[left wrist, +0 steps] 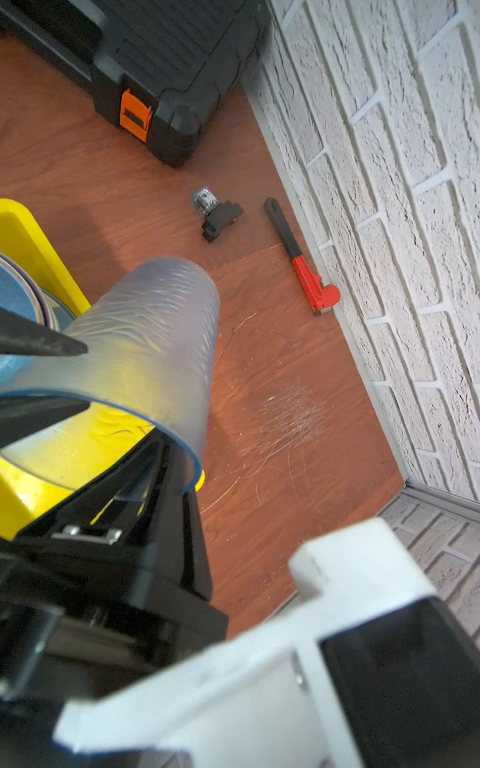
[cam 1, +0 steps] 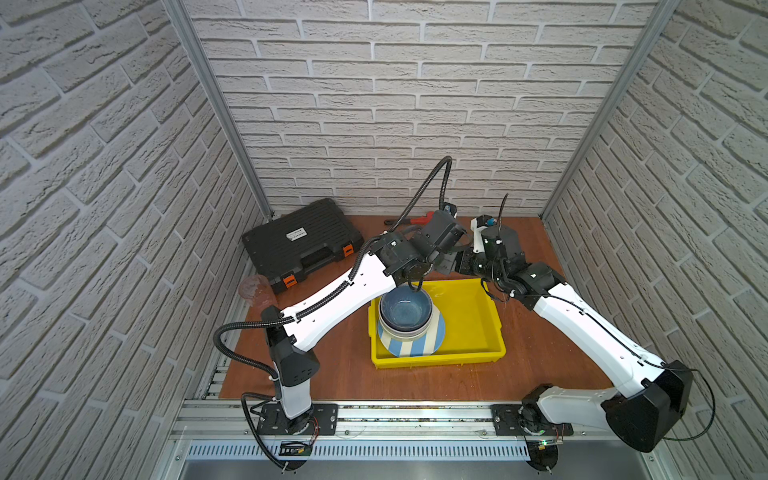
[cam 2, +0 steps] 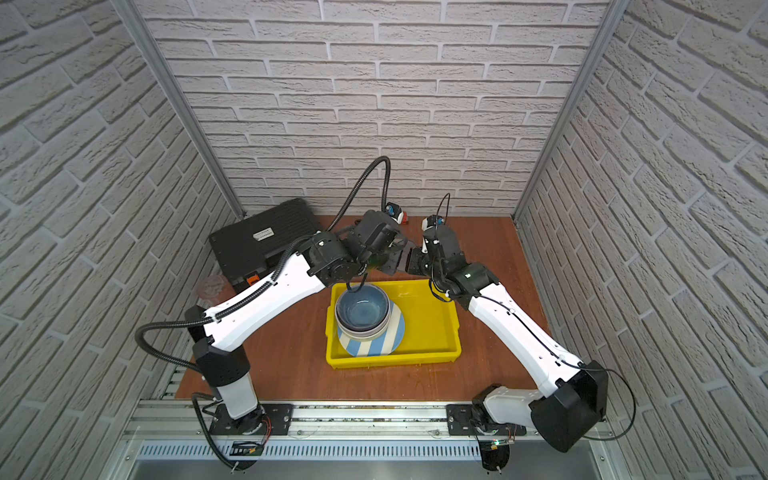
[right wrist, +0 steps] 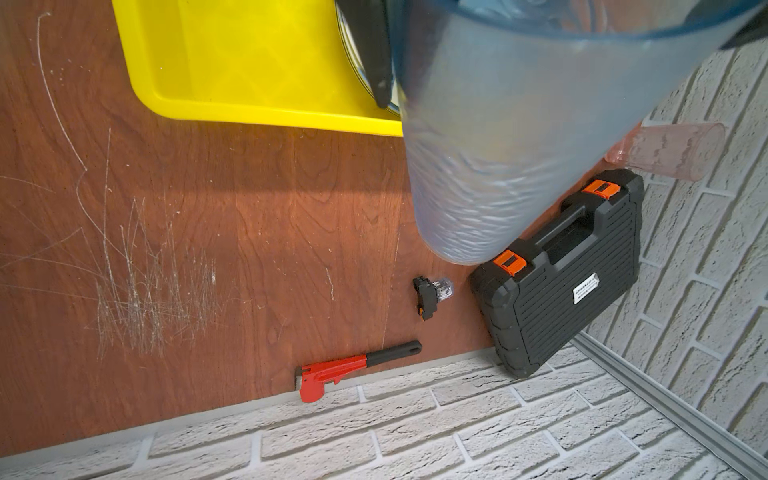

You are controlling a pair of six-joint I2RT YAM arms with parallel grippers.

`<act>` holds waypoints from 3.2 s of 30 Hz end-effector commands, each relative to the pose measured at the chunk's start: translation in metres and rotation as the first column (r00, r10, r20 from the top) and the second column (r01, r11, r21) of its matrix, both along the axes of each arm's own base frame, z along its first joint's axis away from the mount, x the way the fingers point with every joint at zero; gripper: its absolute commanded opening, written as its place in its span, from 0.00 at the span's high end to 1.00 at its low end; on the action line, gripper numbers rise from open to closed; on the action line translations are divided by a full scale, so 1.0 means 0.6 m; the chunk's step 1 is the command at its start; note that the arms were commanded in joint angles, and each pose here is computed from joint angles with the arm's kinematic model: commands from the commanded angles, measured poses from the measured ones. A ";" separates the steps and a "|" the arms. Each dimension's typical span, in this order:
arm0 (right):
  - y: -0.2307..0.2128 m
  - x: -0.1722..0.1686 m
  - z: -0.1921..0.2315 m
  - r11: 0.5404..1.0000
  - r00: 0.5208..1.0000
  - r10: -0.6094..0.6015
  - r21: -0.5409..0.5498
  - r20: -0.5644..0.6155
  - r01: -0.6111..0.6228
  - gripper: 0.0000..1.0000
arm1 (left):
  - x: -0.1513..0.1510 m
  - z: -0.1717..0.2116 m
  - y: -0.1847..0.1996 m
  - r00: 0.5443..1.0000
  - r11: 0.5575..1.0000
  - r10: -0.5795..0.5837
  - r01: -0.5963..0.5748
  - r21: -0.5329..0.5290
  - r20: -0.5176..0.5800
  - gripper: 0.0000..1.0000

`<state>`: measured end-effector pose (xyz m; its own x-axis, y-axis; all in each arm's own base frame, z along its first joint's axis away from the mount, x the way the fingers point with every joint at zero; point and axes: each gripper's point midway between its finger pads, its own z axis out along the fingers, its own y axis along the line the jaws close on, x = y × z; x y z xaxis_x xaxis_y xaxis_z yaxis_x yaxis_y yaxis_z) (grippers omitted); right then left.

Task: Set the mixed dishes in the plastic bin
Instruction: 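Grip the clear cup with the right gripper while the left gripper opens, then lower the cup into the bin with the right gripper while the left arm withdraws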

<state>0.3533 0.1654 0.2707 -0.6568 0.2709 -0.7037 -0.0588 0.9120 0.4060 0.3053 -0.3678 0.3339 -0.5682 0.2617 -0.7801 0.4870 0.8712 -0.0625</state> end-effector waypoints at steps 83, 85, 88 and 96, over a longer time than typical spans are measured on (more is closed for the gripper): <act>-0.157 -0.028 -0.171 0.838 0.780 0.020 -0.415 -0.626 -0.354 0.94 | -0.033 -0.057 0.449 0.936 0.933 0.340 -0.348 -0.097 -0.086 0.14; -0.158 -0.027 -0.178 0.840 0.777 0.013 -0.414 -0.629 -0.350 0.94 | -0.032 -0.060 0.448 0.936 0.933 0.340 -0.348 -0.094 -0.090 0.14; -0.163 -0.025 -0.186 0.841 0.776 0.004 -0.418 -0.631 -0.344 0.94 | -0.031 -0.062 0.449 0.935 0.933 0.342 -0.349 -0.089 -0.091 0.14; -0.182 -0.025 -0.199 0.843 0.776 -0.039 -0.437 -0.630 -0.313 0.94 | -0.030 -0.065 0.450 0.935 0.932 0.344 -0.352 -0.086 -0.091 0.13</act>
<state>0.3320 0.0611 0.1503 -0.9806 -0.1525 -0.1235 -0.1414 0.9855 -0.0942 0.2865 -0.1020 0.2943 -0.6798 -0.0431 -0.7321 0.1499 0.9690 -0.1962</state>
